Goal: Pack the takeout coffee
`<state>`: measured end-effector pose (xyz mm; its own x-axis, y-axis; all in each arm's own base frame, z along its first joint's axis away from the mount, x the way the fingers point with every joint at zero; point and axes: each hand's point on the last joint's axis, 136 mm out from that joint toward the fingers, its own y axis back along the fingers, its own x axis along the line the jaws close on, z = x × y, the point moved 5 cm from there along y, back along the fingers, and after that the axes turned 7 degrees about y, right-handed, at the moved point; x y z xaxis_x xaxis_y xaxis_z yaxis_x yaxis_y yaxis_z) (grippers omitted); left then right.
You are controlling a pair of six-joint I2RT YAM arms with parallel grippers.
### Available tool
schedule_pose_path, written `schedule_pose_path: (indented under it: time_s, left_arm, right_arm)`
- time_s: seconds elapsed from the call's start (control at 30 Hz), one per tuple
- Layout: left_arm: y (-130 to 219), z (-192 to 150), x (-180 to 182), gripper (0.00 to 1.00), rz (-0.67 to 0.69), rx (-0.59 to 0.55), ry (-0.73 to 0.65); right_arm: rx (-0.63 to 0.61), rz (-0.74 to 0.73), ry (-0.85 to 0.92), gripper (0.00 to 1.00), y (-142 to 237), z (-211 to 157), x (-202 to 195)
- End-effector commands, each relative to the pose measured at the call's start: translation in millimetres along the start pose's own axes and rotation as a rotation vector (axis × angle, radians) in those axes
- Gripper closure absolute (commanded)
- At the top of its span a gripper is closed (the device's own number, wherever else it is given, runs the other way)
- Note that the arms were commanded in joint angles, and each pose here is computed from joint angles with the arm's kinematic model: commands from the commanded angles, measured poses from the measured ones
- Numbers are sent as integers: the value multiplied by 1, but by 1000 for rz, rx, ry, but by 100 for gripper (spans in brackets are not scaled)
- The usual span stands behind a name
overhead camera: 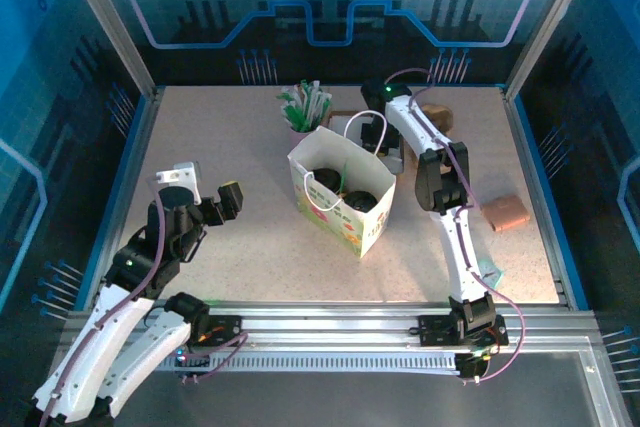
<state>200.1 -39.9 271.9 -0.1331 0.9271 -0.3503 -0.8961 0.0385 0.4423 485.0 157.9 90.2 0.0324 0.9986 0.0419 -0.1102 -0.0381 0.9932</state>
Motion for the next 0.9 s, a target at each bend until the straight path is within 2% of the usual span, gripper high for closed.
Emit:
schedule_pose_path:
  time_s: [0.0,0.27,0.47,0.77,0.87]
  left_arm:
    - [-2,1,2,1,18,-16,-11]
    - [-1,2,2,1,18,-16,-10]
    - [-2,2,2,1,19,-16,-10]
    - [-1,2,1,1,15,-15,-10]
    - [-1,2,1,1,16,-15,-9]
  right_arm:
    - [-28,5,14,90,20,0,4]
    - [-101,20,14,93,58,3,3]
    - [-145,26,12,99,82,5,-1]
    - [-160,56,-3,100,100,3,-7]
    - [-201,82,-9,100,122,2,-9]
